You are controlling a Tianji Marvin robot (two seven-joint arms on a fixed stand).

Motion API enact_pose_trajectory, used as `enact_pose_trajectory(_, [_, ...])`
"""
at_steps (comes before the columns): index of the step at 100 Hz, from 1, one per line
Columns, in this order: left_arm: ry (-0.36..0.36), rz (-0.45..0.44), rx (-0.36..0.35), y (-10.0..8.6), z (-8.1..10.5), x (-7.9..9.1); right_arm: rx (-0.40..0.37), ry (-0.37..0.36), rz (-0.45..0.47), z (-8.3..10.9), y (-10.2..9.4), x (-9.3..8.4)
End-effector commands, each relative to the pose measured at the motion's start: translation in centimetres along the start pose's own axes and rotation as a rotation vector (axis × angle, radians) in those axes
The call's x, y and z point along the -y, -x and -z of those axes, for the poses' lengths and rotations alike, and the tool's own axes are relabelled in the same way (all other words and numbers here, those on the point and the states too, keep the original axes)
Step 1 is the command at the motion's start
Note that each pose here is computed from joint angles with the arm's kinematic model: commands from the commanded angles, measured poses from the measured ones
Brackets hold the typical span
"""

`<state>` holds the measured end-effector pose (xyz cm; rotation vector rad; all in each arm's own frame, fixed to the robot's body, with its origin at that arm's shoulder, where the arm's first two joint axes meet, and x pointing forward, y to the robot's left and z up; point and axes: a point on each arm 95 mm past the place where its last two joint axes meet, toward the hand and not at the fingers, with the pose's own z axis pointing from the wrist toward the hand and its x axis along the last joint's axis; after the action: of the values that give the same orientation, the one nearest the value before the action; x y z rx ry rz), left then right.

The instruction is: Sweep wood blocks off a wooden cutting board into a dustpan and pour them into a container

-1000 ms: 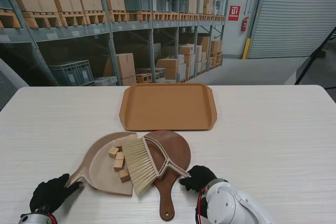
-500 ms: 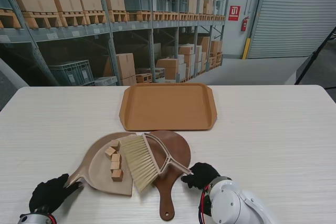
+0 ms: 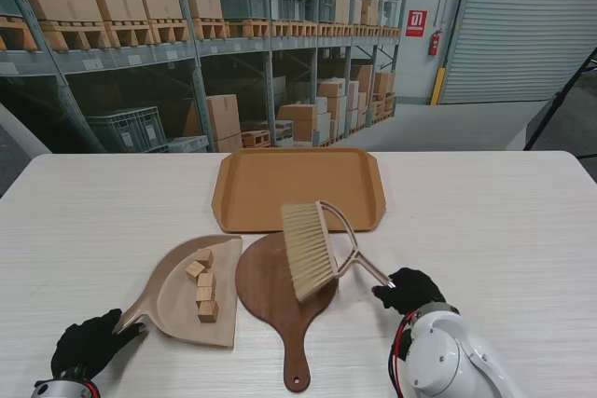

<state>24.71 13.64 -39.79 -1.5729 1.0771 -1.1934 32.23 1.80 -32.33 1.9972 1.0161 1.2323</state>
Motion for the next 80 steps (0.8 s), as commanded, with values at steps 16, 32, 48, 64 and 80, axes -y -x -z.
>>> enact_pose_trajectory(16, [0.028, 0.0, 0.006, 0.0, 0.2, -0.4, 0.112, 0.121, 0.02, -0.2, 2.6, -2.5])
enact_pose_trajectory(32, [0.03, 0.0, 0.005, 0.0, 0.2, -0.4, 0.173, 0.212, 0.042, -0.7, 4.3, -4.3])
enact_pose_trajectory(48, [0.035, 0.001, 0.002, -0.1, 0.1, -0.4, 0.239, 0.287, 0.065, -1.3, 5.8, -5.7])
enact_pose_trajectory(64, [0.034, -0.002, 0.001, -0.1, 0.1, -0.4, 0.312, 0.342, 0.074, -2.0, 7.4, -6.4])
enact_pose_trajectory(80, [0.035, -0.003, 0.001, -0.1, 0.0, -0.4, 0.373, 0.354, 0.093, -2.5, 8.9, -6.4])
